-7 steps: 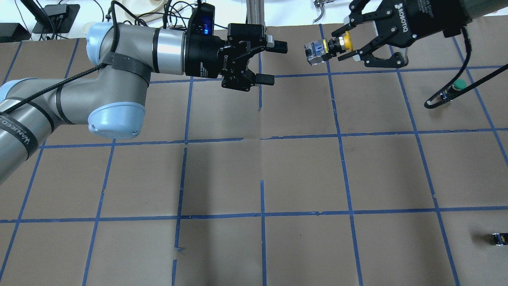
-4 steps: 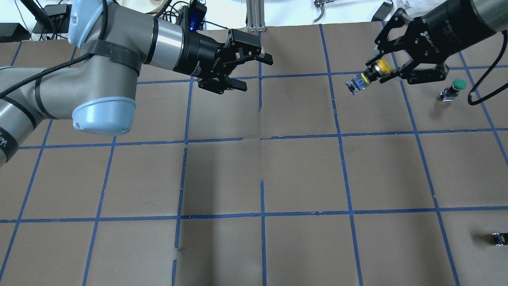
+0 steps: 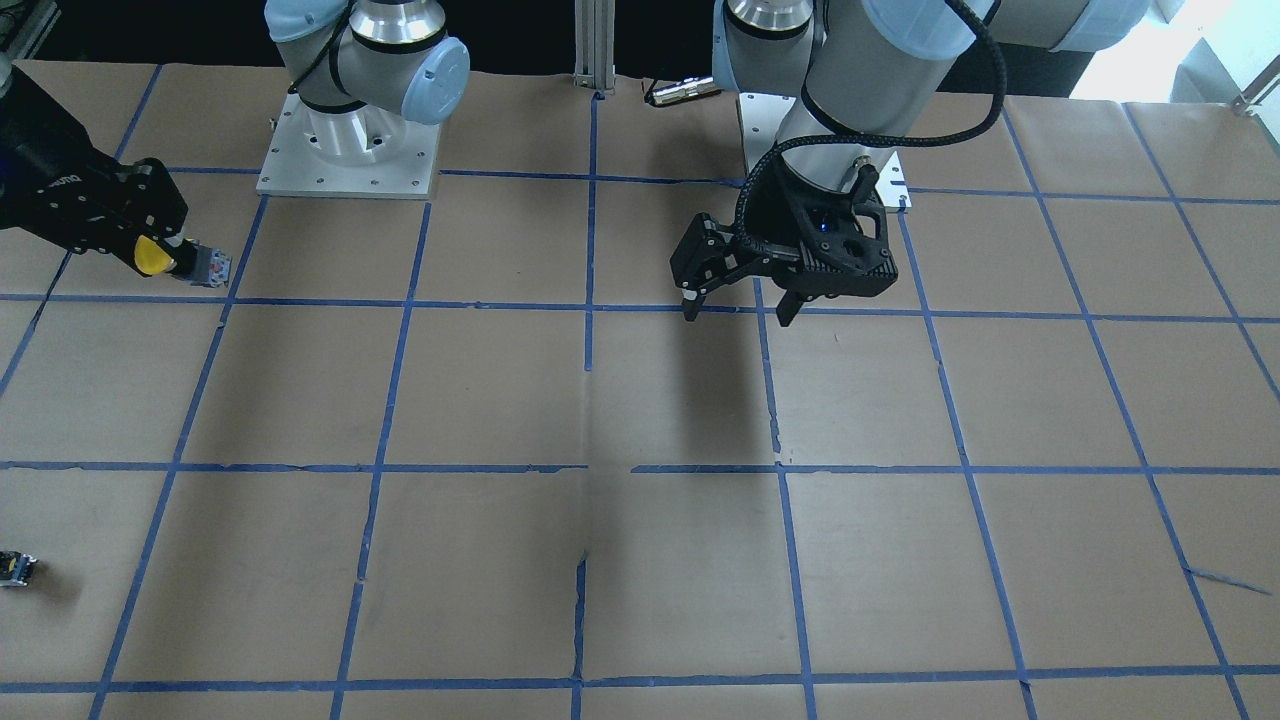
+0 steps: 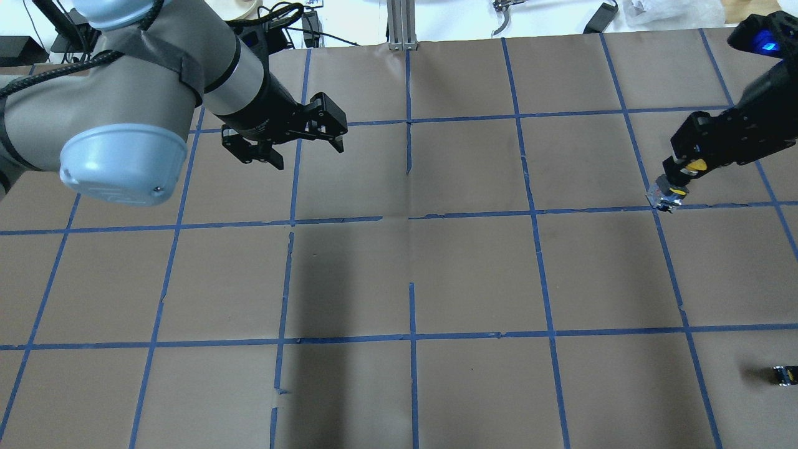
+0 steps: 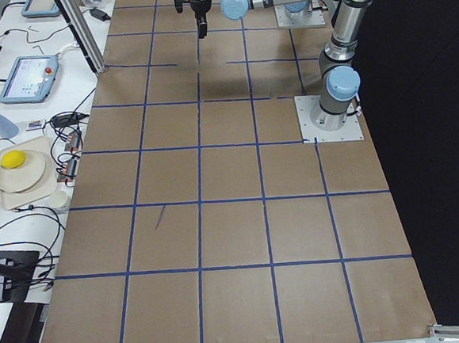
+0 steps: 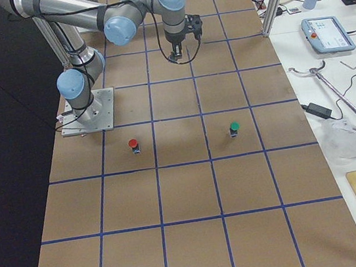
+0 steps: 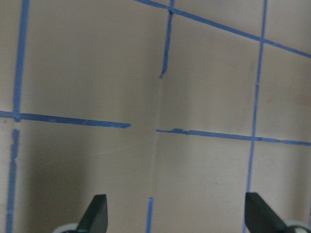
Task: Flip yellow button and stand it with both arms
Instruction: 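Carry the button away with the right gripper while the left gripper withdraws, then lower the button upright onto the table with the right gripper and release it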
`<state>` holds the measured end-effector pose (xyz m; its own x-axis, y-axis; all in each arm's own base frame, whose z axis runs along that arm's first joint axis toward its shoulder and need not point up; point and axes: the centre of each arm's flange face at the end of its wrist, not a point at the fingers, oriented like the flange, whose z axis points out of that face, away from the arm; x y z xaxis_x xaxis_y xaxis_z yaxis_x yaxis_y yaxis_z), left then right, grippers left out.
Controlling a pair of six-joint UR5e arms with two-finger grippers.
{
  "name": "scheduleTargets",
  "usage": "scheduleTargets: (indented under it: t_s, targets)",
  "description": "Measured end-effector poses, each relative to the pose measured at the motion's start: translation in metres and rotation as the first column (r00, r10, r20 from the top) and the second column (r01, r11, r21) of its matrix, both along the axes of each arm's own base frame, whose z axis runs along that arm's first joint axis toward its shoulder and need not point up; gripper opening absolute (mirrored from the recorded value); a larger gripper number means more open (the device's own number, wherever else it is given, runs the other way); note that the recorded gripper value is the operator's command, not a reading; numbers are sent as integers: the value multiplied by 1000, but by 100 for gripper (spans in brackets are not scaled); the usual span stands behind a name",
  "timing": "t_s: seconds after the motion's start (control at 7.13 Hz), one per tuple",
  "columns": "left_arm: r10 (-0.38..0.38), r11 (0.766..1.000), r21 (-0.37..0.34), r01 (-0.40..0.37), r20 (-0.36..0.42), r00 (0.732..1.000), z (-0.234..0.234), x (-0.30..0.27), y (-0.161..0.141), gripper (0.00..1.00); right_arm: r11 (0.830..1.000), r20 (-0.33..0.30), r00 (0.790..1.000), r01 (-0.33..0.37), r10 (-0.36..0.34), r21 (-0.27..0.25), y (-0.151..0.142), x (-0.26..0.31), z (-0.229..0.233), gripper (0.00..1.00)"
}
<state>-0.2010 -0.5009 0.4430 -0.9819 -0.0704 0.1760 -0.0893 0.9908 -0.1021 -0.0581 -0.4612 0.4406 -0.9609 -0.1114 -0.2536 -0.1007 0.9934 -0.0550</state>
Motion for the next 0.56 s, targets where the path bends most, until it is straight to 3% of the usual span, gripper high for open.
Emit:
scheduleTargets:
  t_s: [0.14, 0.28, 0.42, 0.56]
  targets:
    - [-53, 999, 10, 53, 69, 996, 10, 7, -7, 100, 992, -10, 993, -119, 119, -34, 7, -25, -15, 19]
    - [-83, 996, 35, 80, 96, 992, 19, 8, -14, 100, 965, -37, 968, -249, 246, -88, 15, -55, -34, 19]
    - [-102, 993, 66, 96, 106, 989, 26, 7, -15, 100, 917, -75, 928, -373, 366, -141, 24, -84, -51, 19]
    - [-125, 990, 79, 117, 111, 986, 32, 8, -8, 100, 857, -111, 876, -483, 470, -180, 34, -107, -64, 19]
